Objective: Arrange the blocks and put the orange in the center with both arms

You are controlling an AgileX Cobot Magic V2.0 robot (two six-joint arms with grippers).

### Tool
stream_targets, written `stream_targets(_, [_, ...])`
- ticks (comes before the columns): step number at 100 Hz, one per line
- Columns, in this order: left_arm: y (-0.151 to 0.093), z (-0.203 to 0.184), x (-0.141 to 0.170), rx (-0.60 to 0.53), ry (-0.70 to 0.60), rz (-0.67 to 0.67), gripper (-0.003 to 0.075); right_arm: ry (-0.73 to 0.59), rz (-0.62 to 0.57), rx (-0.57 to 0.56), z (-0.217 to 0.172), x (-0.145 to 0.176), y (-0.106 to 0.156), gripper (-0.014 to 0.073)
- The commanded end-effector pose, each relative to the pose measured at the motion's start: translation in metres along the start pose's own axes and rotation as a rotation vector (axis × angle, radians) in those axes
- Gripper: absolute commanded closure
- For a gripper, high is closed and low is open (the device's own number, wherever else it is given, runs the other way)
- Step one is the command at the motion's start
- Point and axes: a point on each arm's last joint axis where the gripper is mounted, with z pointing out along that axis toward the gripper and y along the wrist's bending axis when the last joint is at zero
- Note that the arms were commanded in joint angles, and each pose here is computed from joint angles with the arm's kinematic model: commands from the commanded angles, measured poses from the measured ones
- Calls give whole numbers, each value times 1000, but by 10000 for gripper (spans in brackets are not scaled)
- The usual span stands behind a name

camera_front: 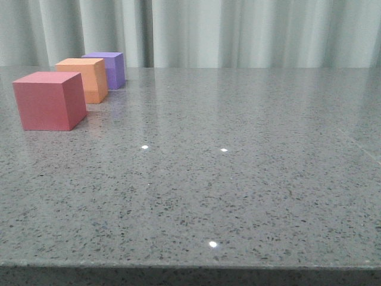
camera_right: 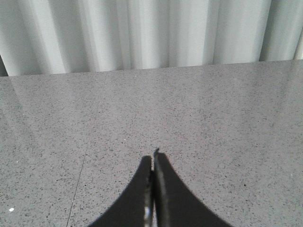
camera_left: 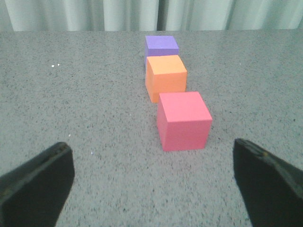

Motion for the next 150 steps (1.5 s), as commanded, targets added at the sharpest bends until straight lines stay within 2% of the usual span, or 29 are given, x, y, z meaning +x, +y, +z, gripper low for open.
stream_targets(1, [-1,-11,-4,9,-119,-12,155,-107,-21,-6,-2,-16,1,664])
stream_targets(13, [-1,-20,5,13,-139,-9,316,-107,-21,-6,-2,-16,1,664])
stream_targets(35, [-1,-23,7,15,-145,-8,743,-107,-21,-6,-2,-16,1,664])
stream_targets(102, [-1,-23,7,15,-145,-8,741,-107,-21,-6,-2,-16,1,664])
stream_targets(120, [0,-24,-1,9,-243,-10,741,-107,-21,-6,-2,-16,1,664])
stream_targets(140, [3,-25,14,-11,-289,20,741,-107,-21,-6,-2,-16,1,664])
stream_targets(150, [7,-24,29,-36,-292,-21,741,-107,-21,-6,-2,-16,1,664])
